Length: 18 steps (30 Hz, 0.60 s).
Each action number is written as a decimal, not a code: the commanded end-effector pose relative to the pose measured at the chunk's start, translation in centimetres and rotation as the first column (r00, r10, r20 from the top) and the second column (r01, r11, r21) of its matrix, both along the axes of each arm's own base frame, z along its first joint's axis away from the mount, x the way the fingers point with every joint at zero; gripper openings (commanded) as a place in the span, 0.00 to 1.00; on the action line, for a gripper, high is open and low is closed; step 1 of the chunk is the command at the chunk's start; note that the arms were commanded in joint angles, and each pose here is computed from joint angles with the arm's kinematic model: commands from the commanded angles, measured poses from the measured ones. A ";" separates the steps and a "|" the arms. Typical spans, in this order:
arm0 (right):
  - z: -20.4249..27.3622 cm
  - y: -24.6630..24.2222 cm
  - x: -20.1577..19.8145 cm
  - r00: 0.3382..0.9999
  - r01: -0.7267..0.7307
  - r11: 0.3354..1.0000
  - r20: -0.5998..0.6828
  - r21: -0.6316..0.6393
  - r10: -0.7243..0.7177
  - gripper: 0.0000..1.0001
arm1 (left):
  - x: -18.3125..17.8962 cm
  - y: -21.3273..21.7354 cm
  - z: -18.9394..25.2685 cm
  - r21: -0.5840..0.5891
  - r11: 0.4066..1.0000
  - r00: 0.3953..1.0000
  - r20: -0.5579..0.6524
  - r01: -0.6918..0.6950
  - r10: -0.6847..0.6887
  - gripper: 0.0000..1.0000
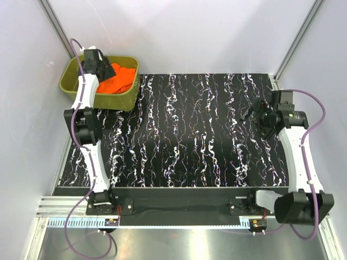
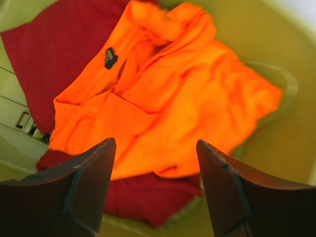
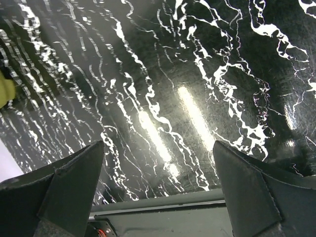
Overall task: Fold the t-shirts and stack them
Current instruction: Grab the tshirt from the pile
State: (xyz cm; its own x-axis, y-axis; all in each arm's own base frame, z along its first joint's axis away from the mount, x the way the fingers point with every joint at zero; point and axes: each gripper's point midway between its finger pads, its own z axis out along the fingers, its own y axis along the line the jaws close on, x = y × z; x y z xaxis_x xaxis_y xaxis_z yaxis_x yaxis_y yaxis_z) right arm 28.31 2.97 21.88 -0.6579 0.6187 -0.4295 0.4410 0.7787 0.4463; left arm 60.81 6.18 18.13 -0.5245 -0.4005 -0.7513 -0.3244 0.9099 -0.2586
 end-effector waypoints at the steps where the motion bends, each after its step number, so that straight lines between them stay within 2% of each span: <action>1: 1.3 -0.9 2.3 0.998 0.036 0.999 0.061 -0.025 -0.034 1.00 | 2.1 2.0 -0.1 0.079 0.996 0.997 0.071 -0.047 0.042 0.70; 3: 0.9 -0.8 2.9 0.998 0.045 0.999 0.049 -0.013 -0.044 1.00 | 2.8 2.1 -1.4 0.077 0.996 0.997 0.067 -0.052 0.047 0.63; 11: -0.4 -0.7 3.9 0.998 0.069 0.998 0.003 0.010 -0.069 1.00 | 3.5 1.8 -5.8 0.054 0.998 0.999 0.011 -0.040 0.040 0.55; 12: -0.8 -0.8 3.9 0.997 0.072 0.997 -0.009 0.008 -0.072 1.00 | 3.6 2.0 -5.8 0.056 0.998 0.999 0.016 -0.043 0.043 0.52; 13: -0.8 -0.8 3.9 0.997 0.074 0.997 -0.011 0.010 -0.074 1.00 | 3.7 1.9 -5.7 0.054 0.998 0.999 0.021 -0.044 0.043 0.41; 18: -1.2 -0.5 4.4 0.997 0.073 0.997 -0.023 0.028 -0.072 1.00 | 4.6 1.7 -2.9 0.040 0.998 0.996 0.086 -0.043 0.040 0.23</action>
State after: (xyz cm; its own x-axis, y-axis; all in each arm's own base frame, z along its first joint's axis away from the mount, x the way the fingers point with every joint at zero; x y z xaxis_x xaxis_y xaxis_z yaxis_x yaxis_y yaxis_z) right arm 31.07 2.83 19.04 -0.6605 0.6634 -0.3515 0.5167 0.7413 0.4283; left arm 63.26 7.11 10.69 -0.5515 -0.4009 -0.7315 -0.3599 0.9055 -0.2249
